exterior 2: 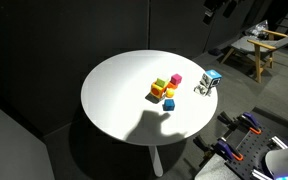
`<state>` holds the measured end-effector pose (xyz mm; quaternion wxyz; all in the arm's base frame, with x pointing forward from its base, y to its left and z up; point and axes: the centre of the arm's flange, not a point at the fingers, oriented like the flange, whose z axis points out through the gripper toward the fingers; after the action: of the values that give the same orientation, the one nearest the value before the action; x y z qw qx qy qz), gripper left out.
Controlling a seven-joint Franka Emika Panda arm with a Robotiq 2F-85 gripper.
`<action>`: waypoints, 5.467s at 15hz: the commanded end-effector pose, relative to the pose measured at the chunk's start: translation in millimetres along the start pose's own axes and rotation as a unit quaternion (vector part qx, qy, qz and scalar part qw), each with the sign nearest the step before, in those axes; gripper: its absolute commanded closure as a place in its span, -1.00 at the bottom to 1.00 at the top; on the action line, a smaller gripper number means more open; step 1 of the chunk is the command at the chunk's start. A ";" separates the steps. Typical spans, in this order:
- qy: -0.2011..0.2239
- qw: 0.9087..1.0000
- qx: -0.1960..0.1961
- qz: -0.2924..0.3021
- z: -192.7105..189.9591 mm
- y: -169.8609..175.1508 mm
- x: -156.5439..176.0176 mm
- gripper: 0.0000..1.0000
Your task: Put the light green block on top of the pink block
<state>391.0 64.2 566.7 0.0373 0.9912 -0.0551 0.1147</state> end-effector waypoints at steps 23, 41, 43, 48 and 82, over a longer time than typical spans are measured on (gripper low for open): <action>-0.063 0.993 0.062 -0.084 128.0 -16.7 123.9 -1.00; -0.064 0.988 0.073 -0.119 233.0 -16.3 153.3 -1.00; -0.067 0.988 0.073 -0.121 247.2 -17.6 157.2 -1.00; -0.093 0.988 0.066 -0.104 275.7 -22.6 179.2 -1.00; -0.207 0.972 0.035 -0.104 406.9 -27.3 176.9 -1.00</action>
<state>654.5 37.5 214.1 -0.0117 0.9937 0.0543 -0.0972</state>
